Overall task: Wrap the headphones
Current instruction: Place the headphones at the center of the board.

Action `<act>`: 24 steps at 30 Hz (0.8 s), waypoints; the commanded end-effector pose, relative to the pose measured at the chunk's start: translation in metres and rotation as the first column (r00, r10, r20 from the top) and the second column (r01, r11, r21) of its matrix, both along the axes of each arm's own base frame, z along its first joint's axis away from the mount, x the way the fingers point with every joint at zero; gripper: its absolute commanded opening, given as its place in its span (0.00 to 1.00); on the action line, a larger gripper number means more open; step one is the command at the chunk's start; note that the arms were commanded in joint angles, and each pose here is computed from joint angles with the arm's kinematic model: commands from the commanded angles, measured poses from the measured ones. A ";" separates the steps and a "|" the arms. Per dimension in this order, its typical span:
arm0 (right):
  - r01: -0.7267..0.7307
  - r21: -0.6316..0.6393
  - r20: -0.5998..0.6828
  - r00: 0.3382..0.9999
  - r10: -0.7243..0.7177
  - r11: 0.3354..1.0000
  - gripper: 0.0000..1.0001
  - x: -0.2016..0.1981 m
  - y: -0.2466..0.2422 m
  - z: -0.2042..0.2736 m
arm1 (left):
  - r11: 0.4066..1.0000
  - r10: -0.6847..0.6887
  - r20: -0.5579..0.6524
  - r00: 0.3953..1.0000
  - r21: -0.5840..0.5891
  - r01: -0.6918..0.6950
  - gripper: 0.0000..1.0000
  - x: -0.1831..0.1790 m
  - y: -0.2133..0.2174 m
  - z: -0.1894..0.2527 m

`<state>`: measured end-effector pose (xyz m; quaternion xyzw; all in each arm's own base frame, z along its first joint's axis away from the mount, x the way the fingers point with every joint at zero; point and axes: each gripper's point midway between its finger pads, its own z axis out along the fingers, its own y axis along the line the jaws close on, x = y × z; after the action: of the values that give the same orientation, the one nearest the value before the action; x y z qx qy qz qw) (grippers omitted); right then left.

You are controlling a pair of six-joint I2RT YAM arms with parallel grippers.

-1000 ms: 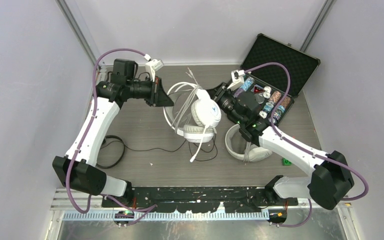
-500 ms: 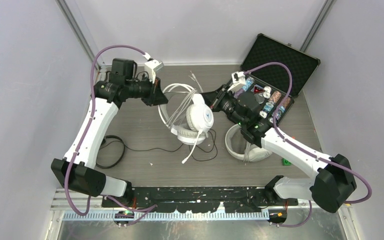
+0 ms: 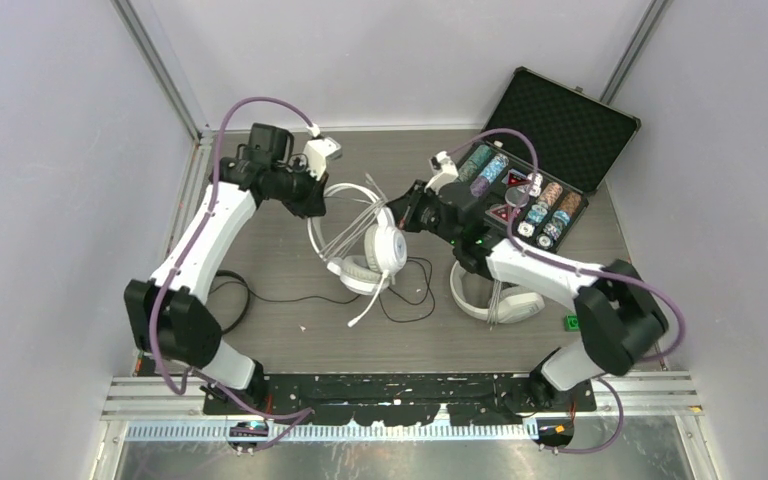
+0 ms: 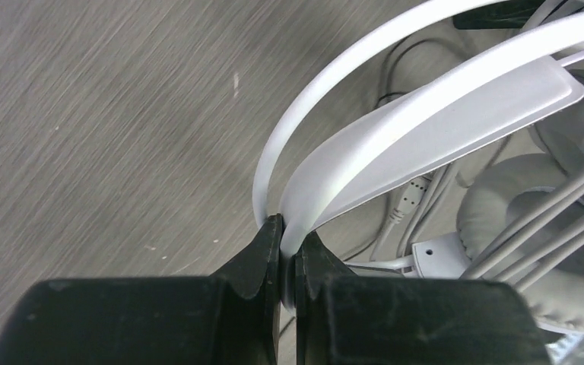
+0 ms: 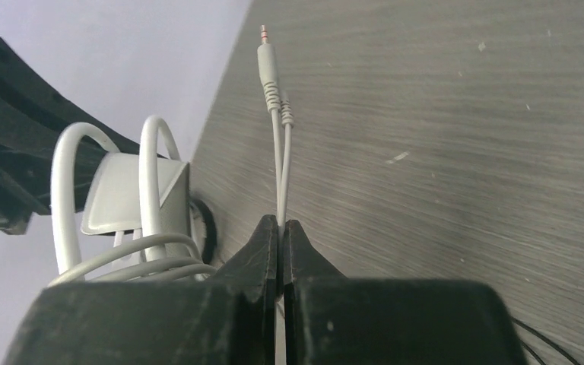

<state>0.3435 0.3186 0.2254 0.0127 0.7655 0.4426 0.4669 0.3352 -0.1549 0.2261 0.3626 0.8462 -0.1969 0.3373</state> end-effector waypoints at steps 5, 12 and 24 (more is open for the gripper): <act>0.043 0.031 0.046 0.998 -0.045 0.999 0.00 0.062 0.028 -0.016 | 0.897 0.112 -0.015 0.994 0.431 -0.095 0.00 0.053 0.071 -0.087; 0.066 0.011 -0.013 0.998 -0.066 0.998 0.00 0.104 0.051 -0.059 | 0.875 0.143 0.028 0.989 0.464 -0.140 0.01 0.111 0.079 -0.114; 0.176 -0.131 -0.148 0.969 -0.195 0.976 0.20 0.128 0.037 -0.153 | 0.930 0.098 0.114 0.989 0.344 -0.131 0.49 0.136 0.050 -0.133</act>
<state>0.4482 0.3606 0.0594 0.0795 0.8393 0.3568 0.4024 0.4611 -0.1072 0.0731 0.3824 0.8834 -0.0208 0.2701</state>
